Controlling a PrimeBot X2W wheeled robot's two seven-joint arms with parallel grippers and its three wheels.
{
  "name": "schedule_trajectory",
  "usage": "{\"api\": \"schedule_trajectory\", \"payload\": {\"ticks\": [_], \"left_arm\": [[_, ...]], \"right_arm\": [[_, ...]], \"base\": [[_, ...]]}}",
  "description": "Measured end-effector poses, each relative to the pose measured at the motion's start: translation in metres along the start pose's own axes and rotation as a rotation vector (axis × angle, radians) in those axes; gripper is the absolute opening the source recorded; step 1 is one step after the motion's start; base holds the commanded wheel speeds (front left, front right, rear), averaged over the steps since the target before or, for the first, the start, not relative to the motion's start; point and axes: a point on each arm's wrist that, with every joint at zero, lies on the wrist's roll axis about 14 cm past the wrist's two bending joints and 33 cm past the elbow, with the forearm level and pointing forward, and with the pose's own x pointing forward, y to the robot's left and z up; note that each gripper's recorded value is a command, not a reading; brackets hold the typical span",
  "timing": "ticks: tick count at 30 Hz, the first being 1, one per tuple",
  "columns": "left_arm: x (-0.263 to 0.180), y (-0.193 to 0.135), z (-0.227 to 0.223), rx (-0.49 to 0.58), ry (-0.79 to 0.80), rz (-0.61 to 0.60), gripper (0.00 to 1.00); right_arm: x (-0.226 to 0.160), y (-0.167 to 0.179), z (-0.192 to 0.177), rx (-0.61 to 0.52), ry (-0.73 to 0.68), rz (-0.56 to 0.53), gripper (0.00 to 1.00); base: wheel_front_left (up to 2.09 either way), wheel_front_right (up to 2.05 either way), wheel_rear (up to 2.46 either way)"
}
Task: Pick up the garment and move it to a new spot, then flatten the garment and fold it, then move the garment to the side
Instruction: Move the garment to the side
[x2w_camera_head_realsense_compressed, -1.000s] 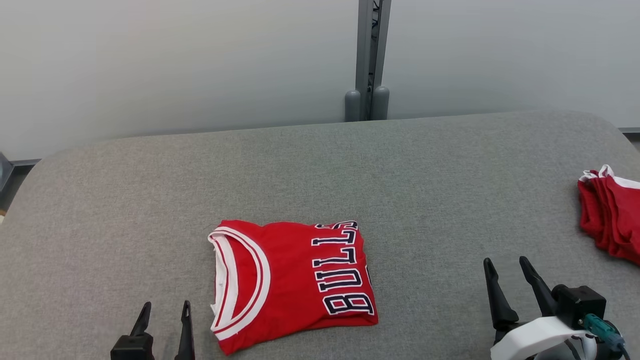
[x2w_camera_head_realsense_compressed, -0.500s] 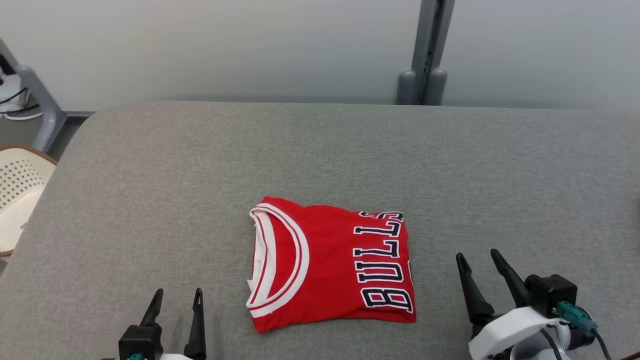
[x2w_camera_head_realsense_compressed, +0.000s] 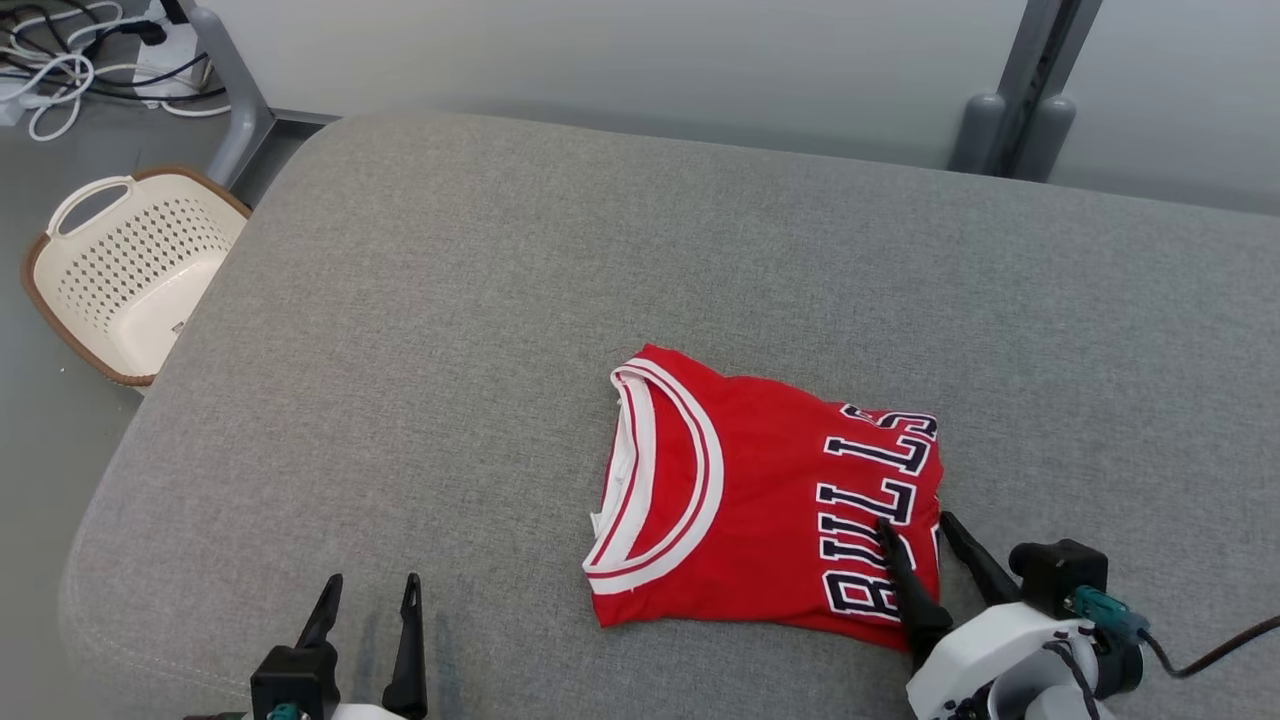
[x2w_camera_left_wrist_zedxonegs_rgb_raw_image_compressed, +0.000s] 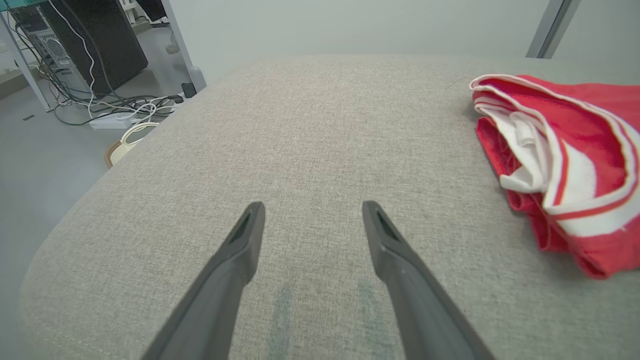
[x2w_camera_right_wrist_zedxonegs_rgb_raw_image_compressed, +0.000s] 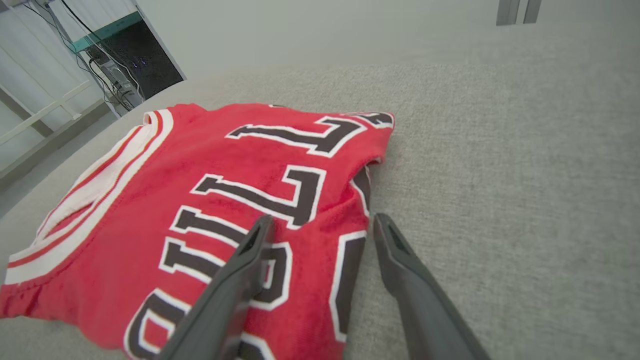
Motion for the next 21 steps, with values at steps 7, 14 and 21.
{"api": "schedule_trajectory", "payload": {"ticks": [7, 14, 21], "left_arm": [[0.007, -0.007, 0.004, -0.005, -0.005, -0.018, 1.00], [0.021, -0.031, 0.012, 0.006, -0.026, -0.092, 1.00], [0.034, -0.084, 0.018, 0.029, -0.042, -0.259, 1.00]], "right_arm": [[0.009, -0.003, -0.007, 0.033, 0.037, -0.005, 0.00], [-0.002, -0.023, 0.004, 0.048, 0.001, -0.069, 0.00], [-0.038, -0.065, 0.018, 0.062, -0.064, -0.211, 0.00]], "base": [[0.00, 0.00, 0.00], [0.00, 0.00, 0.00], [0.00, 0.00, 0.00]]}}
